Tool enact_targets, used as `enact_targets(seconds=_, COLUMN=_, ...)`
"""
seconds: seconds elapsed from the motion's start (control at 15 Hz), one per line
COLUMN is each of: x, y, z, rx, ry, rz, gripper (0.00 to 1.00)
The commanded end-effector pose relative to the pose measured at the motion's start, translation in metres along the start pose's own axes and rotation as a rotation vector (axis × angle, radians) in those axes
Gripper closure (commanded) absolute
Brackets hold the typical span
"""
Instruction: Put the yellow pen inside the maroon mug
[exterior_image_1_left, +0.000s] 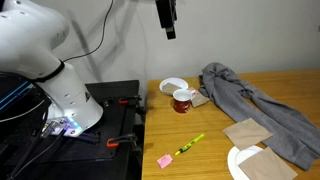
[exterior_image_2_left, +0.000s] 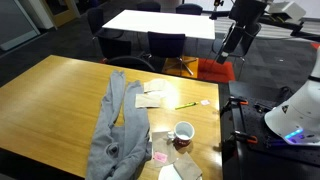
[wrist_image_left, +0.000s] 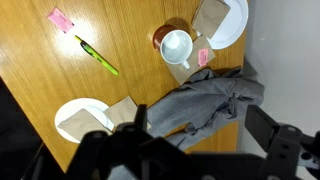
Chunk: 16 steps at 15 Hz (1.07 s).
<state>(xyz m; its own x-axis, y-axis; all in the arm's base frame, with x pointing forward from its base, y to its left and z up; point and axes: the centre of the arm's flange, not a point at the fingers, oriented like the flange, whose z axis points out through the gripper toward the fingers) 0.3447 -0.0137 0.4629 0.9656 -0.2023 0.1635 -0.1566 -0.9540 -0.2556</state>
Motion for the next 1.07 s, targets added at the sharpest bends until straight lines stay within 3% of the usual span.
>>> enact_targets(seconds=0.0, x=0.000, y=0.000, z=0.000, rx=0.000, ry=0.000, rz=0.000, gripper=0.00)
enact_targets(seconds=0.47, x=0.000, y=0.000, z=0.000, rx=0.000, ry=0.000, rz=0.000, gripper=0.00)
enact_targets(seconds=1.0, x=-0.024, y=0.019, z=0.020, rx=-0.150, ry=-0.034, rz=-0.140, gripper=0.00)
